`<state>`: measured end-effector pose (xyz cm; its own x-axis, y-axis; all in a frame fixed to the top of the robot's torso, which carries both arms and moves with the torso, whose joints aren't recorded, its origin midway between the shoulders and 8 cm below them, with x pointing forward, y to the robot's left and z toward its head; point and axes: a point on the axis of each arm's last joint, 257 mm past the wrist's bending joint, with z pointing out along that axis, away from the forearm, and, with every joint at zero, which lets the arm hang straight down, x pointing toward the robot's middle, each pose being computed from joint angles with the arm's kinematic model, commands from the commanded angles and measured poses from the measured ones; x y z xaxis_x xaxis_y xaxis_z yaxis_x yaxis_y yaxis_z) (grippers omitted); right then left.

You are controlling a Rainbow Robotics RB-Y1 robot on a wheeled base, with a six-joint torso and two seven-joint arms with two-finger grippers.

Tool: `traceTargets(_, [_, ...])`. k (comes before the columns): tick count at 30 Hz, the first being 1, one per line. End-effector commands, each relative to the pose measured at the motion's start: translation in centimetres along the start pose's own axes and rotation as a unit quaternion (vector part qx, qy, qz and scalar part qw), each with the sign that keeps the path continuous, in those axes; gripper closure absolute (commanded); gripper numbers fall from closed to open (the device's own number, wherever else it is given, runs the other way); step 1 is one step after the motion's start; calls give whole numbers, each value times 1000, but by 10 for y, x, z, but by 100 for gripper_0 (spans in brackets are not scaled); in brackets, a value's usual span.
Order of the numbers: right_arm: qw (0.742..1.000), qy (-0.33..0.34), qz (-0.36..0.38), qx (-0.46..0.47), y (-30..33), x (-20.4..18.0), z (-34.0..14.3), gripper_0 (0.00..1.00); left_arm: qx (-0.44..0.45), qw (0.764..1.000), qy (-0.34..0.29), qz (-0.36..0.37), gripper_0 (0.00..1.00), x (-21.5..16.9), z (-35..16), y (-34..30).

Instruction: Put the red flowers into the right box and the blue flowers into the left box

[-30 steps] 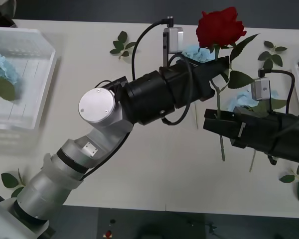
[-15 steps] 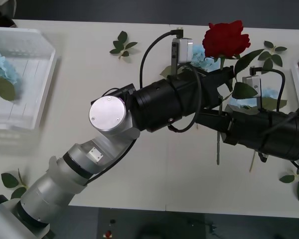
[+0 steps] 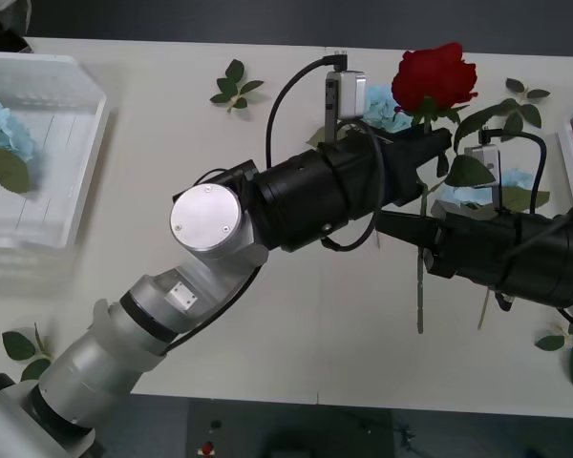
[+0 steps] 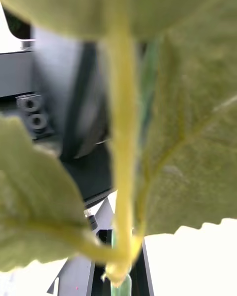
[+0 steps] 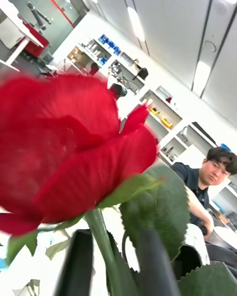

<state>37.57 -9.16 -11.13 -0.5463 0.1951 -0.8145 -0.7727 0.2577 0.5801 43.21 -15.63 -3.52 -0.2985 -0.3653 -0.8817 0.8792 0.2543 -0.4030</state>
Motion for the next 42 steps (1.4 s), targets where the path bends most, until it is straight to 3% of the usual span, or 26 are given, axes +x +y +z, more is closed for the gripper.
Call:
traceTargets(1, [1000,-3,-6,-7,7,-9,2,100,-13,1000,5,14,26,-1,-13,13])
traceTargets(11, [999,-4,-10,52,-31,-34,-27,100,-49,997,48,25,25,-16,-82,64])
traceTargets(17, [986,17,41,160,-91,-74,-87,100,-66,991,104,52,25,-32,-147,96])
traceTargets(23, [955,42,81,281,-139,-106,-162,100,-90,979,159,90,25,-45,-210,129])
traceTargets(27, [920,45,73,382,-171,-135,-222,100,-108,965,200,133,25,-67,-255,150])
traceTargets(32, [847,76,6,526,-212,-166,-304,100,-127,950,228,174,25,-99,-297,160])
traceTargets(39, [758,86,-38,645,-242,-195,-384,100,-111,927,236,268,25,-101,-303,165])
traceTargets(42, [723,87,-46,684,-253,-202,-414,100,-116,934,222,255,25,-93,-301,171])
